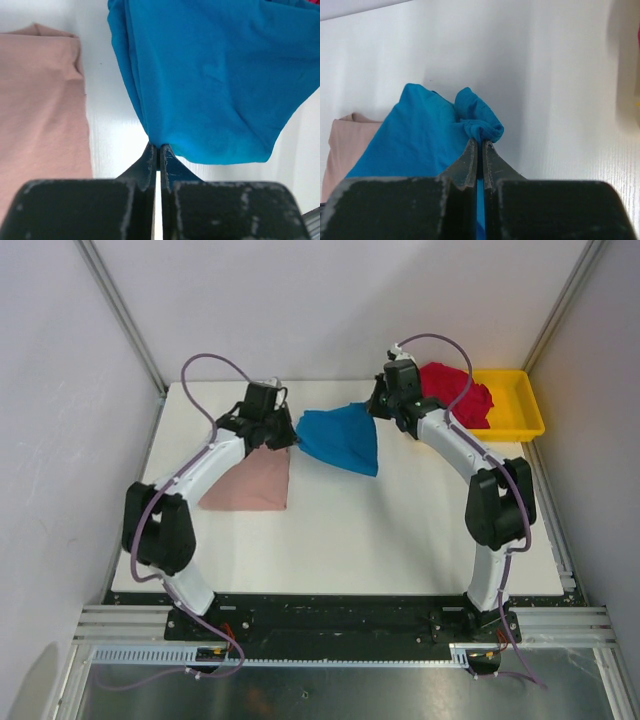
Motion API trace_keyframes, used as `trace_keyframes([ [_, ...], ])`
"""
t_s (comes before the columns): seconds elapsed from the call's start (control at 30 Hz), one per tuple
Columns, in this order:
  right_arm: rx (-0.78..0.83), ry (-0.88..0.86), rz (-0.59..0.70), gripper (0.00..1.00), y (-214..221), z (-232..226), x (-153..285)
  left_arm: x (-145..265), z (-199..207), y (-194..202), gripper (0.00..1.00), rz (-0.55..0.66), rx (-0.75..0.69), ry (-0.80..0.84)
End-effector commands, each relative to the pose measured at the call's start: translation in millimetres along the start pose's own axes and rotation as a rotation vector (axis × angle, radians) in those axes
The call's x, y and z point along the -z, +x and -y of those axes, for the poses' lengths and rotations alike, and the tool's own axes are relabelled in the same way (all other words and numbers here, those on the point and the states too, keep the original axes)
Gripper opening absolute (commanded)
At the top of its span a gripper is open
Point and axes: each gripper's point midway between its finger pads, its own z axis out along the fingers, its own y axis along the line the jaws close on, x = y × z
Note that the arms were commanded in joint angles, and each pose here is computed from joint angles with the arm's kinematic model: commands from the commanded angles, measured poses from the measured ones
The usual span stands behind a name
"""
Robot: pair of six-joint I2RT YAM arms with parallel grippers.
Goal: Fold and stack the t-shirts
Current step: Put the neatly folded tshirt into the corner of the board with both arms
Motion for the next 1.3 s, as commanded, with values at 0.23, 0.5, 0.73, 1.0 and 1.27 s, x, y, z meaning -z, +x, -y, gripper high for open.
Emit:
trace_keyframes([
  [0.23, -0.011, -0.135, 0.131, 0.00, -31.3, -88.4, 34.2, 70.8, -66.8, -24.1, 0.00, 0.146, 0.048, -0.084],
  [0.5, 0.010, -0.207, 0.127, 0.00, -11.4, -156.3, 26.2, 102.9, -123.6, -14.2, 0.00, 0.177, 0.111, -0.190],
  [0.73, 0.019, -0.244, 0.093, 0.00, 18.0, -195.4, 14.1, 127.6, -173.0, -6.2, 0.00, 0.206, 0.194, -0.300],
  [1.0, 0.024, -0.286, 0.068, 0.00, 44.3, -227.1, -1.4, 137.4, -209.2, 6.9, 0.00, 0.199, 0.252, -0.386],
  [1.27, 0.024, -0.306, 0.058, 0.00, 56.0, -241.9, -15.3, 137.2, -225.1, 7.9, 0.00, 0.186, 0.271, -0.423],
])
